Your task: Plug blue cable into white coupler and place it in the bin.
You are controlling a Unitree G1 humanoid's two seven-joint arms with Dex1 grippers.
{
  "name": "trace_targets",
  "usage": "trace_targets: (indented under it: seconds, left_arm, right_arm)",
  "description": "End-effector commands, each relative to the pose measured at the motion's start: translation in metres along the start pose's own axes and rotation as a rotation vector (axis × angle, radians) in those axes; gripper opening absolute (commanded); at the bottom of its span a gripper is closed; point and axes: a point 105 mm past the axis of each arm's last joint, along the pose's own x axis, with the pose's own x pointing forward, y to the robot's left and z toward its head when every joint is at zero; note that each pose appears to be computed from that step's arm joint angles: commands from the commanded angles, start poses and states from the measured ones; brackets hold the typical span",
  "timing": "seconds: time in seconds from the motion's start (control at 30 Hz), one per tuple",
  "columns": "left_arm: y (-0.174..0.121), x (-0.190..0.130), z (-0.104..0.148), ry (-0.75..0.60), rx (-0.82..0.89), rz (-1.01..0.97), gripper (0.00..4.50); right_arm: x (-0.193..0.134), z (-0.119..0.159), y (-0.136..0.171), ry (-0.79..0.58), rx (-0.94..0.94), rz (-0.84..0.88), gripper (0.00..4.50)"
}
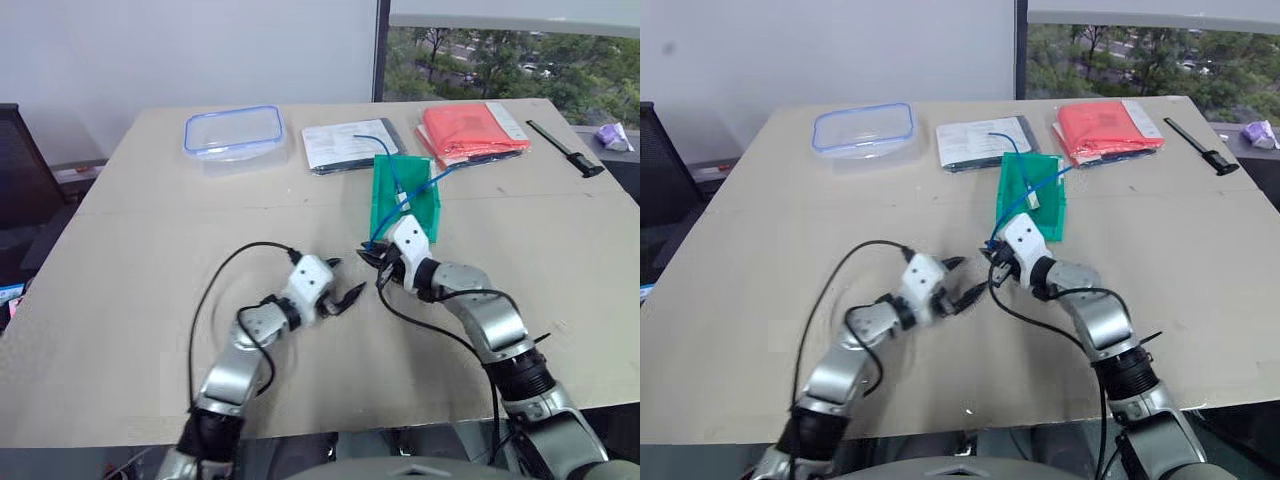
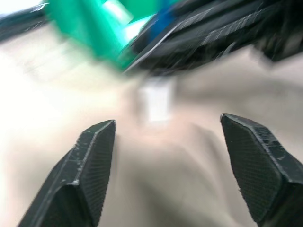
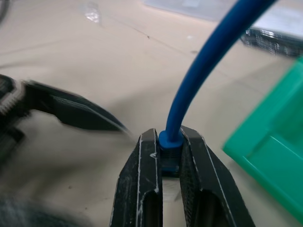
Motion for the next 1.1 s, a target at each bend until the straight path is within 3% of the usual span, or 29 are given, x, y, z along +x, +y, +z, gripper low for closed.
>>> trace_targets:
  seconds: [0.03, 0.27, 0.37, 0.53, 0.67, 0.77, 0.87, 1.0, 1.1]
  left_arm:
    - [0.009, -0.013, 0.037, -0.044, 0.010, -0.032, 3.68]
    - [0.024, -0.008, 0.095, -0.051, 0.009, -0.019, 3.68]
    - [0.019, -0.004, 0.113, -0.079, -0.003, -0.040, 3.68]
    - [0.014, 0.002, 0.122, -0.051, 0.031, -0.060, 3.68]
    - [0.023, 0.006, 0.122, -0.039, 0.024, -0.023, 3.71]
    - [0.022, 0.008, 0.123, -0.044, 0.020, -0.025, 3.71]
    - [0.021, 0.008, 0.123, -0.050, 0.019, -0.028, 3.71]
    - [0.020, 0.002, 0.120, -0.056, 0.029, -0.027, 3.71]
    - [0.021, -0.007, 0.111, -0.048, 0.039, -0.002, 3.71]
  right_arm:
    - [-0.012, 0.064, -0.010, -0.139, 0.026, 0.027, 0.00]
    - [-0.026, 0.111, -0.072, -0.065, 0.126, -0.046, 0.00]
    - [-0.023, 0.112, -0.103, -0.014, 0.195, -0.096, 0.00]
    - [-0.013, 0.098, -0.130, 0.049, 0.237, -0.134, 0.00]
    - [-0.008, 0.083, -0.145, 0.099, 0.246, -0.182, 1.73]
    - [-0.007, 0.089, -0.150, 0.064, 0.270, -0.188, 3.46]
    - [-0.010, 0.096, -0.155, 0.042, 0.275, -0.213, 4.47]
    - [-0.031, 0.100, -0.160, 0.045, 0.189, -0.233, 4.47]
    - [-0.055, 0.104, -0.134, 0.011, 0.138, -0.120, 4.47]
